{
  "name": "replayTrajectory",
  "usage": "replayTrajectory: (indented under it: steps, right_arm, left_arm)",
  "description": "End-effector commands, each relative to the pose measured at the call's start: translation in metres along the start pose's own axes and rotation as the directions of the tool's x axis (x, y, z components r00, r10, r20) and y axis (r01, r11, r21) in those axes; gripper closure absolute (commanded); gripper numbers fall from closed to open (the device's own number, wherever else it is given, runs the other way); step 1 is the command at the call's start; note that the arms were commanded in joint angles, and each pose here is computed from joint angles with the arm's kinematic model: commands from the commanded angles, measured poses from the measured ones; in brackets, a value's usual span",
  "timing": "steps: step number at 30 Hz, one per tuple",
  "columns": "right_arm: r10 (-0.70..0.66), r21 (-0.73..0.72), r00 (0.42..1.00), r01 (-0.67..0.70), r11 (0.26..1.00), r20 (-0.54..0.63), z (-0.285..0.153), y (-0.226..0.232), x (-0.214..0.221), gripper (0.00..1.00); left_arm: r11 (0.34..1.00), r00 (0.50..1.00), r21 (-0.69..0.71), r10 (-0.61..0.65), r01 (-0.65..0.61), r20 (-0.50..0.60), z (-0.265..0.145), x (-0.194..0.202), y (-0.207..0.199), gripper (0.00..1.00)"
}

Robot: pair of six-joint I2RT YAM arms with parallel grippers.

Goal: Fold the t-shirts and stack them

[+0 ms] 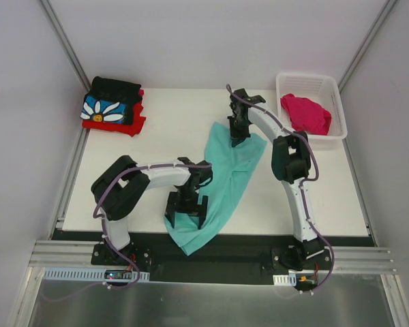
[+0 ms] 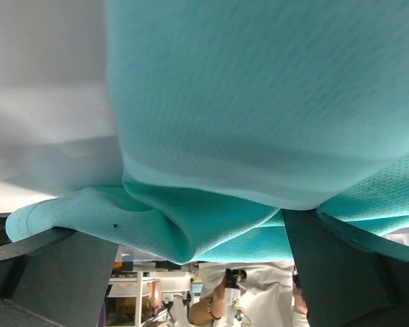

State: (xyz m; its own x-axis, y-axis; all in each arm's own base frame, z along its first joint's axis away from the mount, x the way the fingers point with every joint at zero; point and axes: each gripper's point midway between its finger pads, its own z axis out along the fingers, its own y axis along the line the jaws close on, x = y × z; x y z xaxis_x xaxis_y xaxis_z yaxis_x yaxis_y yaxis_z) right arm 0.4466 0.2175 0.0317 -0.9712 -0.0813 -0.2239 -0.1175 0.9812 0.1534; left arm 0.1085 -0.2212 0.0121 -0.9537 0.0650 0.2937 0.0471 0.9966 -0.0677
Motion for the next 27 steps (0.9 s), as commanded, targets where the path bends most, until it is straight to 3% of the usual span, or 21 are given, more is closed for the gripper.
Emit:
replayTrajectory:
  steps: [1, 10, 27]
  right_arm:
    - [-0.02, -0.04, 1.0, 0.019, 0.999, -0.02, -0.008, 0.011, -0.002, 0.99]
    - [-0.047, -0.082, 0.998, 0.045, 0.996, -0.031, -0.004, 0.032, 0.004, 0.99]
    - [-0.097, -0.059, 0.992, 0.101, 0.993, 0.077, -0.079, 0.016, 0.031, 0.99]
  left_arm:
    - [0.998, 0.998, 0.056, 0.032, -0.035, 0.046, 0.025, -0.007, -0.031, 0.01]
    - [0.99, 0.993, 0.083, 0.108, -0.111, 0.037, 0.022, 0.004, -0.076, 0.01]
    - [0.99, 0.983, 0.028, 0.134, -0.138, 0.125, -0.018, -0.002, -0.071, 0.01]
